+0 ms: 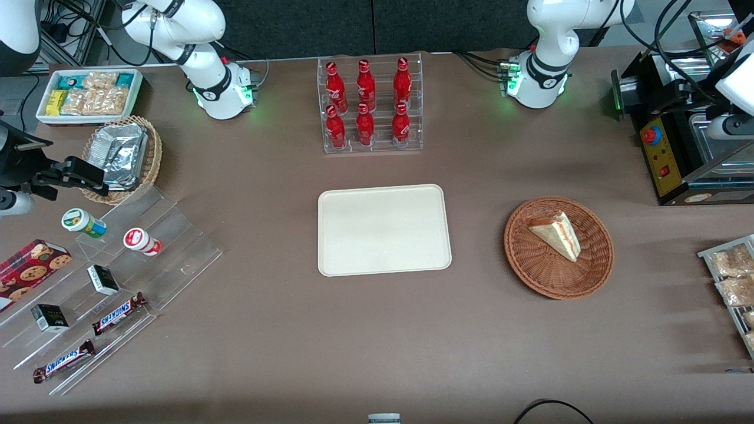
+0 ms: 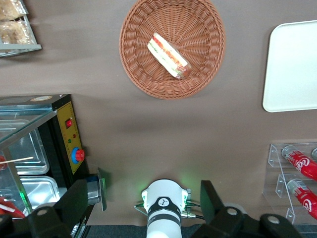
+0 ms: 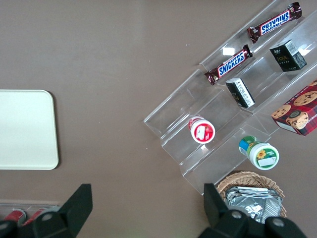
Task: Place sandwich from basket to tray
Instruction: 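Move the left gripper from rest toward the wicker basket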
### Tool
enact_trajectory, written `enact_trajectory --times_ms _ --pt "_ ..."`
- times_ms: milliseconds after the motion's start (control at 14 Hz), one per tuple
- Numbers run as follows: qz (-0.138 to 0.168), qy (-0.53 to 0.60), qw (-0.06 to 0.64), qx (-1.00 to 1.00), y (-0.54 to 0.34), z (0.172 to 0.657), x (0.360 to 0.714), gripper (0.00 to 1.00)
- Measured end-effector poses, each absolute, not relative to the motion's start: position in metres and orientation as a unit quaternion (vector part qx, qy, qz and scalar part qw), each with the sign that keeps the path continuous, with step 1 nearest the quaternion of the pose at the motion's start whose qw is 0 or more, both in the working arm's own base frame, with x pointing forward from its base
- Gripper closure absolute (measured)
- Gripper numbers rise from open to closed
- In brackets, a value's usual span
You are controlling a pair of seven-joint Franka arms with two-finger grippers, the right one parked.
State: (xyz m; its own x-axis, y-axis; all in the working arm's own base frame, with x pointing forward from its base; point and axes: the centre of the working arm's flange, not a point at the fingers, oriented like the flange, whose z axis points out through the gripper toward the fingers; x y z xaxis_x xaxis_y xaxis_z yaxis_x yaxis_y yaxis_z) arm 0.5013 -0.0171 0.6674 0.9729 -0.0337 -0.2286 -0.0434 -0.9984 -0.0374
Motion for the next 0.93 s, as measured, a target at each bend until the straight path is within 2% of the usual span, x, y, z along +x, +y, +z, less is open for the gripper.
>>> enact_trajectory --times_ms 571,929 --pt "0.106 0.025 0.03 -0.994 -0.024 0.655 0.514 0.0" --pt "0.099 -0.004 0.034 -0.994 -0.027 0.587 0.541 0.0"
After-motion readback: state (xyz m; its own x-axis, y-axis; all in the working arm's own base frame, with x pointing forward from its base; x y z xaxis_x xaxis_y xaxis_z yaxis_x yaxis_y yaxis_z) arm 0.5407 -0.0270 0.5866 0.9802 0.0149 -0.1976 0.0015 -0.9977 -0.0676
